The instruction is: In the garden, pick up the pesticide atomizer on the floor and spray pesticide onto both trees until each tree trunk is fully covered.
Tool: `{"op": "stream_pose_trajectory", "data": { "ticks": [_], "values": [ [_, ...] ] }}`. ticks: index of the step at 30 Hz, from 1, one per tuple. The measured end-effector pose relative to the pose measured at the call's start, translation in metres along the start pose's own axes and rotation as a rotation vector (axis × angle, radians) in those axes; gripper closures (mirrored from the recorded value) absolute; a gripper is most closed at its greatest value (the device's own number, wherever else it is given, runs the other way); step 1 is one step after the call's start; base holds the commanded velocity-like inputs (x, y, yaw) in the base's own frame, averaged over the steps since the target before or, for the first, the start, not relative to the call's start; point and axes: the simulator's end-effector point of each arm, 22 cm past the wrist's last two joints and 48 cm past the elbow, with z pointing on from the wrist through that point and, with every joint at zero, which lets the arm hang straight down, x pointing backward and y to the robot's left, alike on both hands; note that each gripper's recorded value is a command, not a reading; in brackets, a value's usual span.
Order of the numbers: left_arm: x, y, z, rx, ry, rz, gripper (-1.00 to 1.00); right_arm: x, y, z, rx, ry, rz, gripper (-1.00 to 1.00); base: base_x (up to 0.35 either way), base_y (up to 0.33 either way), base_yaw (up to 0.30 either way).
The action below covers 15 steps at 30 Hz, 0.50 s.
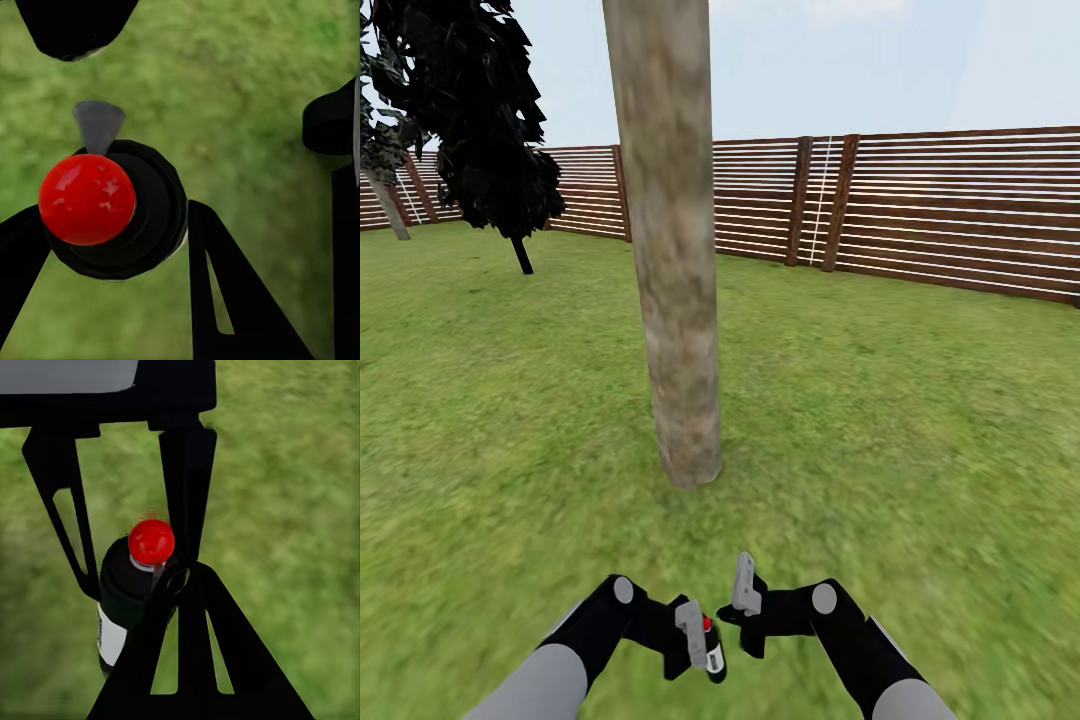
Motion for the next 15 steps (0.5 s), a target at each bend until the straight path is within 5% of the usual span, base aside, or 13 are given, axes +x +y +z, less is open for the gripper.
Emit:
{"op": "stream_pose_trajectory", "data": {
  "ticks": [15],
  "values": [
    [-0.0115, 0.0014, 0.0011, -0.006, -0.041, -0.018, 1.00, 0.0001, 0.0002, 0.0000, 0.000, 0.000, 0.000, 1.00, 0.000, 0.000, 0.000]
  ]
}}
